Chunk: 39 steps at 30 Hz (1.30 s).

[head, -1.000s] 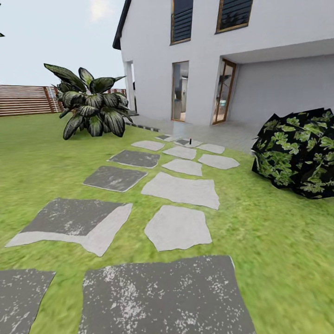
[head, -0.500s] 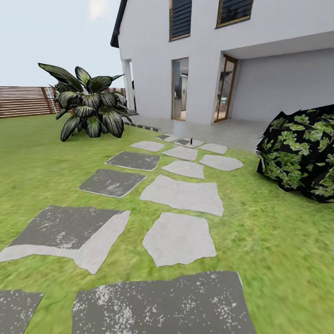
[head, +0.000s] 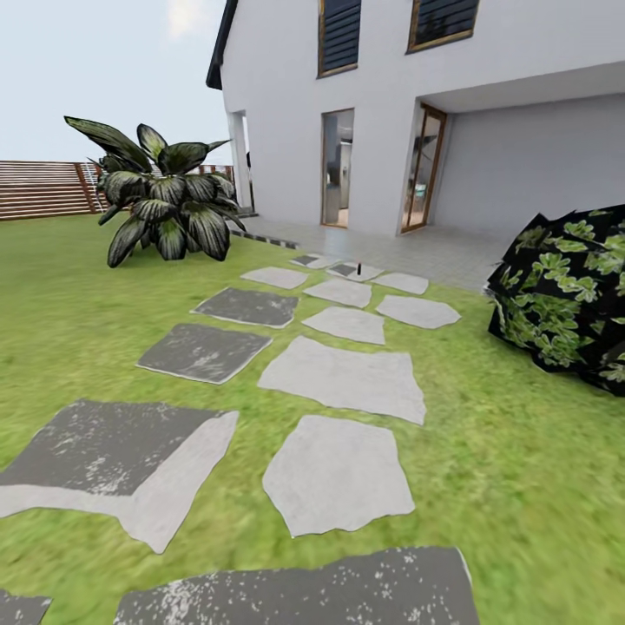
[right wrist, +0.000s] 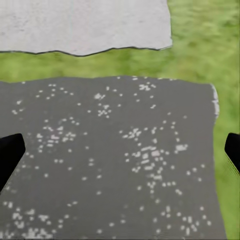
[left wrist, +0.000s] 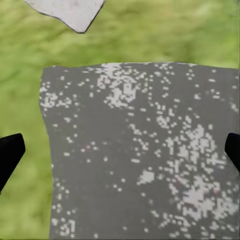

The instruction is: In the garden, pick up the pesticide atomizer on the floor and spray pesticide onto both trees until each tree trunk is fully covered.

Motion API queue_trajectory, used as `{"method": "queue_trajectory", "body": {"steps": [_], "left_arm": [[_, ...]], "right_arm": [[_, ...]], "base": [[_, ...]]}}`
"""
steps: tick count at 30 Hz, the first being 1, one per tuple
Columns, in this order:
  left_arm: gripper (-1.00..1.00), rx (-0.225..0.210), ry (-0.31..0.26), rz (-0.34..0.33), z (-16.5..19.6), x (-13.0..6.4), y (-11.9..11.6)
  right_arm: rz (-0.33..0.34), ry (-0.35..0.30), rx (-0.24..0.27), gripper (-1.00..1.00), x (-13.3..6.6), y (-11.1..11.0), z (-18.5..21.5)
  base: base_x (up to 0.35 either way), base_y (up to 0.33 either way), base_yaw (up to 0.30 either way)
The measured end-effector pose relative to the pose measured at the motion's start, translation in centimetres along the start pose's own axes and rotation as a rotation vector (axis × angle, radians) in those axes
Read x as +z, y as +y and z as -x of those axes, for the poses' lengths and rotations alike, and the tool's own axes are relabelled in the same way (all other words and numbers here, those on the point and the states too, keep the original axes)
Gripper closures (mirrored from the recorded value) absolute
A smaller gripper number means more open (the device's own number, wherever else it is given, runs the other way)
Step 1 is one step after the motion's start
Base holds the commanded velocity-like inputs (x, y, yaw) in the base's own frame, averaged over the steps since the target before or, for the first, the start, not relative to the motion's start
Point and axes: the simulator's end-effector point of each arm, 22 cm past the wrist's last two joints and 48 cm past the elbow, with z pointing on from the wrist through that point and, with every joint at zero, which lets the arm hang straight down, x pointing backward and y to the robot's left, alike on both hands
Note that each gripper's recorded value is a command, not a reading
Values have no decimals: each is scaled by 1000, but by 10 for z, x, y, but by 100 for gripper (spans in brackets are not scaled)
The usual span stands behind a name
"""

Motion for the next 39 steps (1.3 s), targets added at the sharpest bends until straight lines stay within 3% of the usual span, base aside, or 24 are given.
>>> {"method": "queue_trajectory", "body": {"steps": [39], "left_arm": [[-100, 0, 0, 0, 0, 0, 0]], "right_arm": [[0, 0, 0, -100, 0, 0, 0]], "base": [[340, 0, 0]]}}
